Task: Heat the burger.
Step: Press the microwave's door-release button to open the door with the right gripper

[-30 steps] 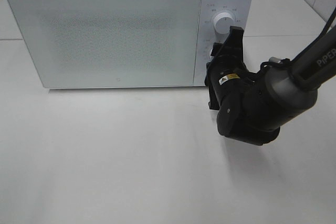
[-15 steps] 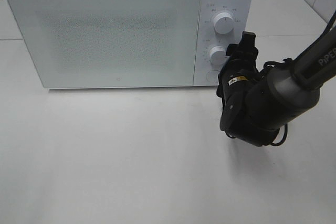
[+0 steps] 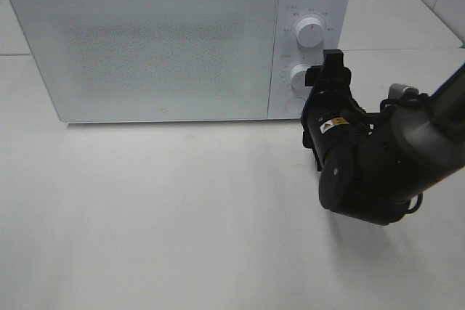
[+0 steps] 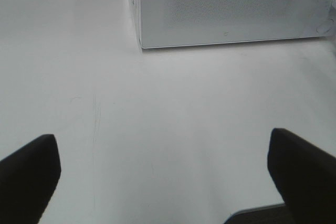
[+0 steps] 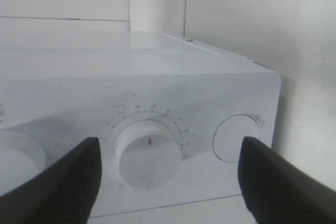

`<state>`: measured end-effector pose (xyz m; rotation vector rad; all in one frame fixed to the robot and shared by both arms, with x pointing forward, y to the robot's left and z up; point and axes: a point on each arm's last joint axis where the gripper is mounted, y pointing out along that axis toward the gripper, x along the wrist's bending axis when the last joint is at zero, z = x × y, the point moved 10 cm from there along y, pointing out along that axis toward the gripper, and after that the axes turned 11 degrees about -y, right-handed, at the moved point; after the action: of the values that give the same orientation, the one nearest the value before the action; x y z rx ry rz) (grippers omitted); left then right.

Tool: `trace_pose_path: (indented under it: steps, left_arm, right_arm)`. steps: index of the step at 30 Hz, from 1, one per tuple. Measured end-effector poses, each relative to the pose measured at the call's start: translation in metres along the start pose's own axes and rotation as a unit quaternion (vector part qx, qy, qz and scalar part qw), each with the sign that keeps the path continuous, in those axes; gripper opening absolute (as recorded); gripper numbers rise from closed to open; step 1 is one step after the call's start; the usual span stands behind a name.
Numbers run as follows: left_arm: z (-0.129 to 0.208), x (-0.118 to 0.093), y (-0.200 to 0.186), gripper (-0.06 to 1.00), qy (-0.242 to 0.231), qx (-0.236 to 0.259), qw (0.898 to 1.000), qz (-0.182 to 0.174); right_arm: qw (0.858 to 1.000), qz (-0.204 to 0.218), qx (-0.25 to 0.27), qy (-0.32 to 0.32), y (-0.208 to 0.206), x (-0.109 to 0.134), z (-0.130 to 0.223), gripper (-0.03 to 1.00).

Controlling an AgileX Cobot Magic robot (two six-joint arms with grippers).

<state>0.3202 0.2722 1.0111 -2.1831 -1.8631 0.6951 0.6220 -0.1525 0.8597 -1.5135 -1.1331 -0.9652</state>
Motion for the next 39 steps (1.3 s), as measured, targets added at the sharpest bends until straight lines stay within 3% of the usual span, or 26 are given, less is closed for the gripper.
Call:
trace_pose_path:
  steps: [9, 11, 12, 13, 14, 16, 17, 18, 19, 20, 21, 22, 23, 25, 26, 28, 31, 33, 34, 36, 37, 38, 39]
  left_arm:
    - [0.0, 0.0, 0.0, 1.0, 0.0, 0.0, 1.0, 0.0]
    - [0.0, 0.0, 0.0, 1.0, 0.0, 0.0, 1.0, 0.0]
    - [0.0, 0.0, 0.0, 1.0, 0.0, 0.0, 1.0, 0.0]
    - [0.0, 0.0, 0.0, 1.0, 0.0, 0.0, 1.0, 0.0]
    - [0.0, 0.0, 0.0, 1.0, 0.0, 0.0, 1.0, 0.0]
    - [0.0, 0.0, 0.0, 1.0, 0.0, 0.0, 1.0, 0.0]
    - [0.0, 0.0, 0.0, 1.0, 0.0, 0.0, 1.0, 0.0]
    - [0.0, 0.0, 0.0, 1.0, 0.0, 0.0, 1.0, 0.0]
    - [0.0, 0.0, 0.0, 1.0, 0.0, 0.0, 1.0, 0.0]
    - [0.0, 0.0, 0.0, 1.0, 0.0, 0.0, 1.0, 0.0]
    - [0.0, 0.0, 0.0, 1.0, 0.0, 0.0, 1.0, 0.0]
    - [0.0, 0.0, 0.0, 1.0, 0.0, 0.0, 1.0, 0.0]
    - [0.0, 0.0, 0.0, 1.0, 0.0, 0.0, 1.0, 0.0]
    - [0.0, 0.0, 0.0, 1.0, 0.0, 0.0, 1.0, 0.0]
    - [0.0, 0.0, 0.0, 1.0, 0.0, 0.0, 1.0, 0.0]
    - [0.0, 0.0, 0.0, 1.0, 0.0, 0.0, 1.0, 0.0]
    - [0.0, 0.0, 0.0, 1.0, 0.0, 0.0, 1.0, 0.0]
    - [0.0, 0.0, 0.0, 1.0, 0.0, 0.0, 1.0, 0.0]
    - [0.0, 0.0, 0.0, 1.0, 0.0, 0.0, 1.0, 0.0]
    - [0.0, 0.0, 0.0, 1.0, 0.0, 0.0, 1.0, 0.0]
    - [0.0, 0.0, 0.0, 1.0, 0.0, 0.0, 1.0, 0.0]
    - [0.0, 0.0, 0.0, 1.0, 0.0, 0.0, 1.0, 0.0]
    - [0.0, 0.0, 0.0, 1.0, 0.0, 0.0, 1.0, 0.0]
  right_arm:
    - [0.992, -0.023, 0.044, -0.119, -0.029, 0.029, -0.008, 0.7]
    - [0.977, -0.009, 0.085, -0.196, -0.038, 0.032, 0.0, 0.7]
    - [0.977, -0.009, 0.085, -0.196, -0.038, 0.032, 0.0, 0.7]
    - [0.959, -0.002, 0.115, -0.257, -0.045, 0.034, 0.005, 0.7]
    - [0.959, -0.002, 0.115, -0.257, -0.045, 0.034, 0.005, 0.7]
    - [0.927, 0.004, 0.158, -0.34, -0.056, 0.035, 0.012, 0.7]
    - [0.927, 0.004, 0.158, -0.34, -0.056, 0.035, 0.012, 0.7]
    - [0.9, 0.01, 0.193, -0.391, -0.064, 0.029, 0.019, 0.7]
    - [0.885, 0.009, 0.207, -0.418, -0.068, 0.027, 0.021, 0.7]
    - [0.885, 0.009, 0.207, -0.418, -0.068, 0.027, 0.021, 0.7]
    - [0.852, 0.017, 0.244, -0.463, -0.075, 0.018, 0.026, 0.7]
    - [0.839, 0.02, 0.259, -0.479, -0.078, 0.014, 0.027, 0.7]
    - [0.839, 0.02, 0.259, -0.479, -0.078, 0.014, 0.027, 0.7]
    - [0.779, 0.028, 0.32, -0.539, -0.09, -0.001, 0.028, 0.7]
    - [0.779, 0.028, 0.32, -0.539, -0.09, -0.001, 0.028, 0.7]
    - [0.743, 0.024, 0.358, -0.565, -0.101, -0.006, 0.028, 0.7]
    - [0.732, 0.022, 0.371, -0.571, -0.105, -0.007, 0.028, 0.7]
    - [0.7, 0.013, 0.407, -0.586, -0.118, -0.008, 0.027, 0.7]
    - [0.7, 0.013, 0.407, -0.586, -0.118, -0.008, 0.027, 0.7]
    - [0.649, -0.001, 0.455, -0.61, -0.14, -0.012, 0.026, 0.7]
    - [0.649, -0.001, 0.455, -0.61, -0.14, -0.012, 0.026, 0.7]
    - [0.635, -0.005, 0.465, -0.618, -0.146, -0.012, 0.025, 0.7]
    - [0.61, -0.011, 0.48, -0.63, -0.157, -0.013, 0.022, 0.7]
